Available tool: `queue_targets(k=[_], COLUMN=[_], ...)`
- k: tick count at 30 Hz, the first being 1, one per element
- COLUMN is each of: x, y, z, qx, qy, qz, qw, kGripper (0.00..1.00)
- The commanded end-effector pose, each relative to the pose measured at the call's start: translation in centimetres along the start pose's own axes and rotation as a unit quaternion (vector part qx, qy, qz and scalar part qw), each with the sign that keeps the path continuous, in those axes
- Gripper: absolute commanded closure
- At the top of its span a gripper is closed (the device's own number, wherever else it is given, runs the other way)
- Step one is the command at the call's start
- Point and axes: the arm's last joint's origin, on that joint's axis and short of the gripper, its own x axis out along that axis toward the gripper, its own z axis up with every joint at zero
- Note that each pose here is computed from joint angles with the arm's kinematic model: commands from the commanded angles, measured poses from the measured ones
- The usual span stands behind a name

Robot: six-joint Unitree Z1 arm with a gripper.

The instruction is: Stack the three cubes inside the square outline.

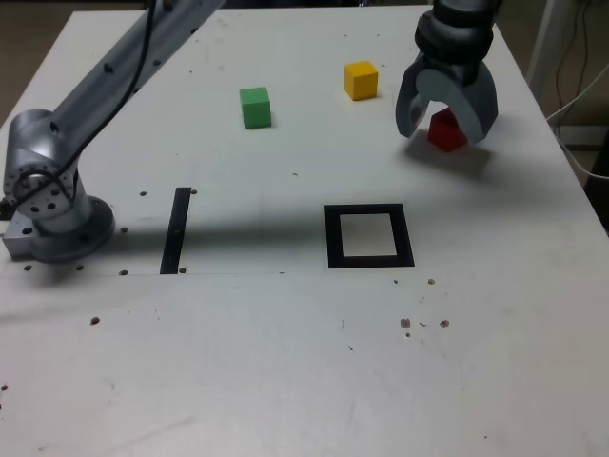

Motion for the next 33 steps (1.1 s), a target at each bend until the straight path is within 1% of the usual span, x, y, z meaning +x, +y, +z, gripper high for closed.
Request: queue_targets(k=[1, 5, 8, 18, 22, 26, 28, 33], x=[-0.4, -0.4, -0.4, -0.1, 0.0, -0.3, -0.8, -2.1], y=[0.1, 0.3, 0.4, 0.7, 0.8, 0.8, 0.6, 0.0], z=[-0.2, -0.1, -0.2, -0.5, -0.6, -0.6, -0.7, -1.3], qx=[-0.002, -0.005, -0.008, -0.017, -0.024, -0.032, -0.034, -0.040], qy=[-0.005, -0.004, -0.002, -0.004, -0.007, -0.013, -0.017, -0.019], qz=[0.008, 0.017, 0.020, 0.013, 0.014, 0.021, 0.026, 0.036], qw=[1.0000, 0.9998, 0.9998, 0.9998, 0.9996, 0.9992, 0.9989, 0.9984], kGripper=[0.20, 0.29, 0.34, 0.44, 0.47, 0.62, 0.67, 0.68])
